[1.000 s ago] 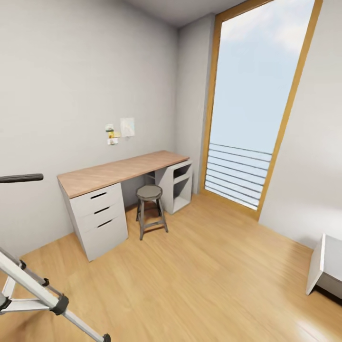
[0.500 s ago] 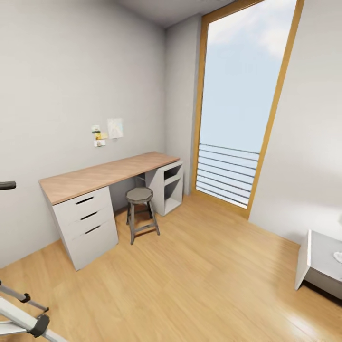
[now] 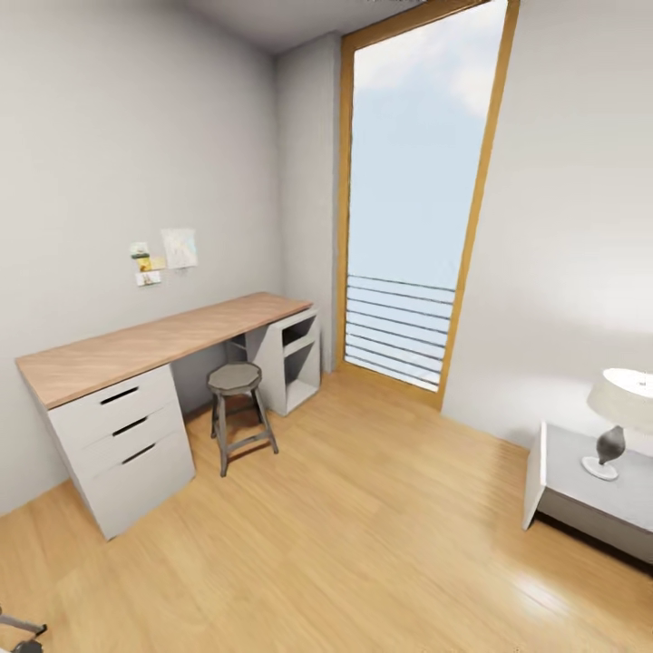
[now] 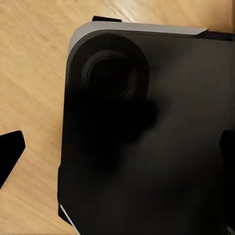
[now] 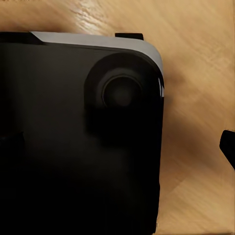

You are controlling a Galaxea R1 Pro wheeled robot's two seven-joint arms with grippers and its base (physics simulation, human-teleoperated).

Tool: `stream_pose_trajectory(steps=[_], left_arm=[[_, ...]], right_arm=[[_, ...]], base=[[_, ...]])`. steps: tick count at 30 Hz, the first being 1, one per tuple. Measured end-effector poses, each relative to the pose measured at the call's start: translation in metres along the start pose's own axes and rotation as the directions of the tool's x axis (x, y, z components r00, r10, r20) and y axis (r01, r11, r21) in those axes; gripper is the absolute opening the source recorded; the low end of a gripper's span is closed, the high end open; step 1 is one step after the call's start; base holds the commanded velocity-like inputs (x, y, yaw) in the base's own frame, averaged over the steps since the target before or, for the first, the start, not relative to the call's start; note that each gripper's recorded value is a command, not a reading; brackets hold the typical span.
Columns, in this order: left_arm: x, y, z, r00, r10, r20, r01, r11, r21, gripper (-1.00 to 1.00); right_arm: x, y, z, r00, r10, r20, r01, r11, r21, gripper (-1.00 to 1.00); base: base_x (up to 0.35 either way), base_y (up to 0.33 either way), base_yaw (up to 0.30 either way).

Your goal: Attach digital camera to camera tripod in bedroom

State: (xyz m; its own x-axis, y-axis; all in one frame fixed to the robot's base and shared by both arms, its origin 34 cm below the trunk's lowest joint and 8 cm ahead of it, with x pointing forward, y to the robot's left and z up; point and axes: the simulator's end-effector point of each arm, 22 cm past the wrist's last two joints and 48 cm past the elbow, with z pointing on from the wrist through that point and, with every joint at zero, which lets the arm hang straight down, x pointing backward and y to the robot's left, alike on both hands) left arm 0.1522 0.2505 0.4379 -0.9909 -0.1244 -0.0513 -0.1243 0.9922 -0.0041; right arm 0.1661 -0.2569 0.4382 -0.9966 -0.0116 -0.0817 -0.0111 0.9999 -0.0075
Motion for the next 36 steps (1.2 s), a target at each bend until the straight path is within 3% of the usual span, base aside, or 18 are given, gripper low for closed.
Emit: stream_pose_trajectory(steps=[27,36], left_arm=[[-0.0011,0.0010,0.0000,1.000,0.000,0.003,0.000,1.000,-0.001,1.00],[-0.0007,0.0017,-0.0001,1.000,0.000,0.002,0.000,1.000,-0.002,1.00]], right_arm=[[-0.0012,0.0000,0.0000,1.000,0.000,0.003,0.000,1.000,0.000,1.00],[-0.0011,-0.0014,-0.0001,1.000,-0.001,0.004,0.001,1.000,0.002,1.00]], base=[[0.000,0.000,-0.238],[0.165,0.000,-0.064]])
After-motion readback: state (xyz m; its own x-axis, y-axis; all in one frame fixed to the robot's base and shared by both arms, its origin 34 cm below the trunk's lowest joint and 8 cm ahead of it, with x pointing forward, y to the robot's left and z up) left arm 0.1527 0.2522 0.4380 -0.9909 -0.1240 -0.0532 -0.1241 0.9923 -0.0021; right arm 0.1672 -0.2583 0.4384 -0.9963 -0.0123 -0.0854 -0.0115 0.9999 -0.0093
